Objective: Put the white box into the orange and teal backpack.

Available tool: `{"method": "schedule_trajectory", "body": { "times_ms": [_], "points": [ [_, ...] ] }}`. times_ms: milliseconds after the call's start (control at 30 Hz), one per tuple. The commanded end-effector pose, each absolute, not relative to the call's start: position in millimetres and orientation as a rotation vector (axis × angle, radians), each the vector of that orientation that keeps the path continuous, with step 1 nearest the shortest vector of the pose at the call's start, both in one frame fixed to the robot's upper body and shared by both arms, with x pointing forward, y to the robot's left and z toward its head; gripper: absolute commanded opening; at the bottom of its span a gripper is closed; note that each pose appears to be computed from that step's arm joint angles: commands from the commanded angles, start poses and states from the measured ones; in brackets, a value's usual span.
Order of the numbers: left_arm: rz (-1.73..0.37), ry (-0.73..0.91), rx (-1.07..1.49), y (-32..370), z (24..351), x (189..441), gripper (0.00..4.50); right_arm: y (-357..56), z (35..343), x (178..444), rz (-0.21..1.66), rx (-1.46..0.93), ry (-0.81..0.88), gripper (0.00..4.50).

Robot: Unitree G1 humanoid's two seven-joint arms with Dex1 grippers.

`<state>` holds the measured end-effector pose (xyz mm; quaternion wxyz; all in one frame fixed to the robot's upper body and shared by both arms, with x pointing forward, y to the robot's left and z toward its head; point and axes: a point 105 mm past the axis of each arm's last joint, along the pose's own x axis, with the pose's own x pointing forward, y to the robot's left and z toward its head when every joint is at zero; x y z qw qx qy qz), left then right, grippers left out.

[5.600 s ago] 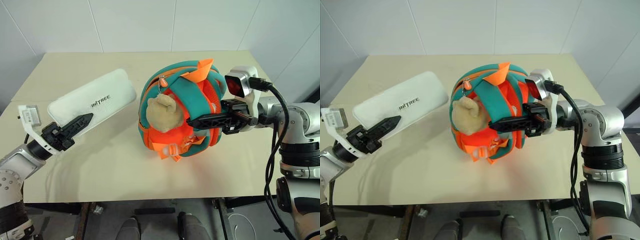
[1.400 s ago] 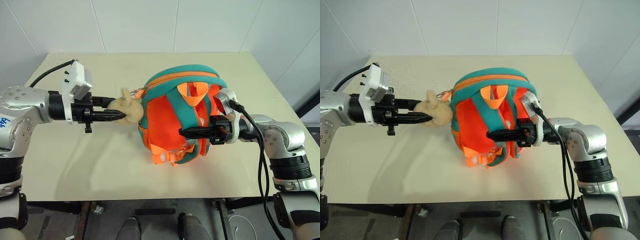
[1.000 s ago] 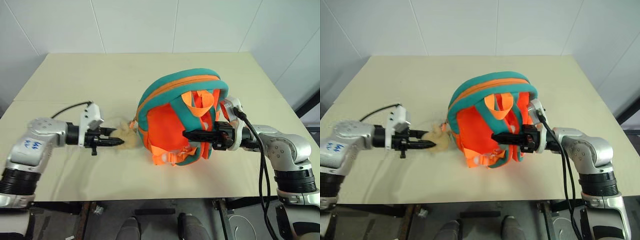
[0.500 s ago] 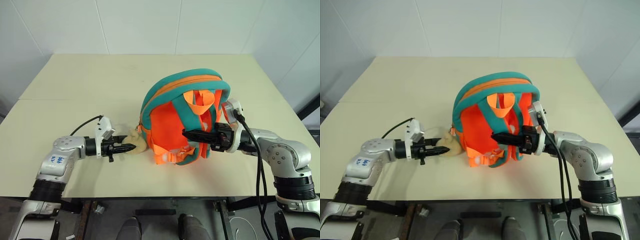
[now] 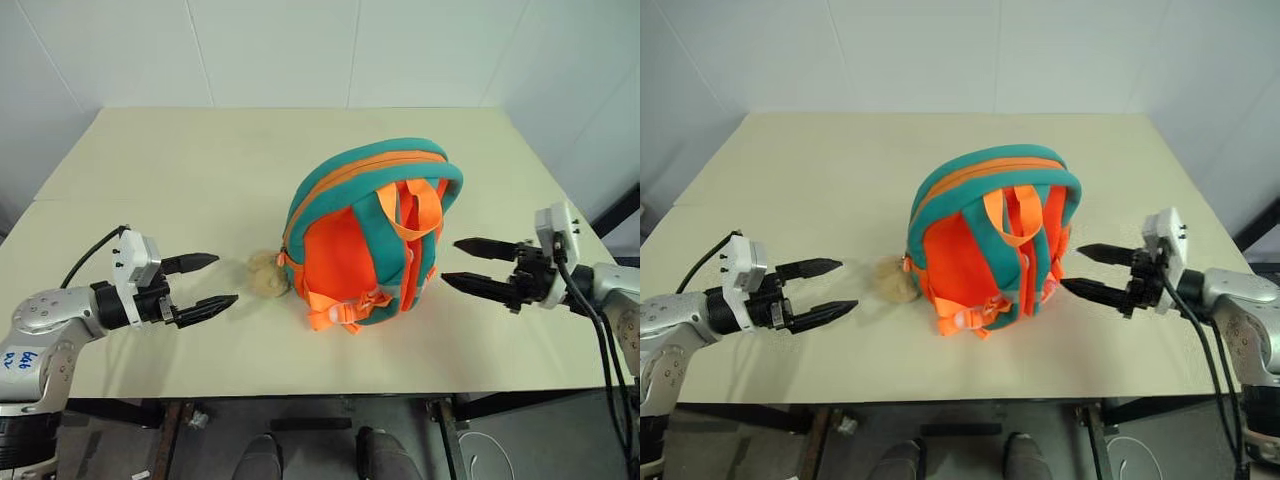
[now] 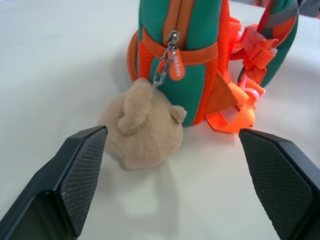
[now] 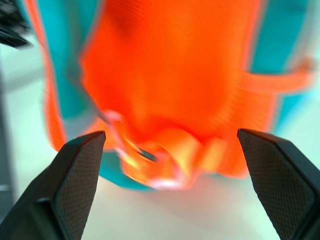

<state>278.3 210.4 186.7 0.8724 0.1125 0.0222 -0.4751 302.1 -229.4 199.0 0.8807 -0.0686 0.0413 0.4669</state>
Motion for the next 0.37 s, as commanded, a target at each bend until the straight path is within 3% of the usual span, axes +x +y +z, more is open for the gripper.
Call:
{"method": "schedule_trajectory", "body": {
  "times_ms": [33,367],
  "points": [
    [-0.994,-0.017,0.268,209,206,275,4.5,-248,218,303,0.906,-0.239,0.001,4.49],
    [-0.944,-0.091,0.315,214,223,279,4.5,-254,201,307,0.843,-0.394,-0.012,4.49]
  ]
}}
